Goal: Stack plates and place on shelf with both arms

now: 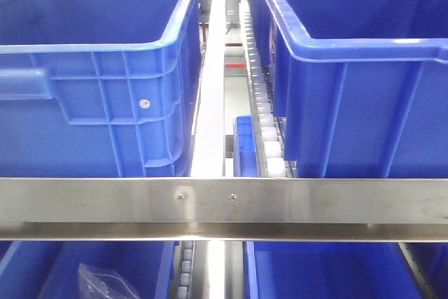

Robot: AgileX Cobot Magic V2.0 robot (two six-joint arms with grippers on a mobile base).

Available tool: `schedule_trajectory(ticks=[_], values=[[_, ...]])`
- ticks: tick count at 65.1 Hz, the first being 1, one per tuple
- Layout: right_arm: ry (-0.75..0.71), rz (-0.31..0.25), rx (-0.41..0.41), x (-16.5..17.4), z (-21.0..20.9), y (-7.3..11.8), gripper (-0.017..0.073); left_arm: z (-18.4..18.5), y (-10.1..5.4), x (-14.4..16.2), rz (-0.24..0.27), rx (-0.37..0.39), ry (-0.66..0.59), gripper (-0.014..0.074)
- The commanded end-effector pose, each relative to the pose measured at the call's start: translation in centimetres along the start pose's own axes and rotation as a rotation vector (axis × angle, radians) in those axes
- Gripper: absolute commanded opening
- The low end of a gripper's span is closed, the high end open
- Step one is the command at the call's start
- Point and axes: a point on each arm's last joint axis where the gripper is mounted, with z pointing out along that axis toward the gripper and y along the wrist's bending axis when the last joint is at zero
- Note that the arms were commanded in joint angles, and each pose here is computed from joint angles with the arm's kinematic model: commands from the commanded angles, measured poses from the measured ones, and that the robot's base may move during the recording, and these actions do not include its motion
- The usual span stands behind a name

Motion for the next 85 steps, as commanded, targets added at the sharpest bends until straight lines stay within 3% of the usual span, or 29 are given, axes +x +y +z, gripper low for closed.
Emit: schedule_trajectory(ticks=[1,31,49,64,85], values=[[-0.097,-0.01,-0.015,-0.8,-0.2,0.2,0.0055,-0.3,-0.3,-1.7,-0.004,0.022,-0.109,0.0083],[-0.097,-0.01,-0.015,-0.8,-0.2,0.2,0.0055,-0.7,-0.1,-1.1,0.024,0.013,-0.118,0.0083],[-0.097,-0.01,-0.015,-0.8,-0.2,0.2,0.0055,-2.9,0.5,4.2,0.02,0.03,-0.346,0.0083],[-0.097,-0.01,-0.015,-0.8,-0.2,0.2,0.0055,-3.2,0.9,9.3,0.011,0.038,-0.441,0.0083],[-0.097,-0.01,-0.015,-0.8,-0.2,0.2,0.0055,-3.4,1.1,10.2,-0.006,0.027,-0.47,0.0083]])
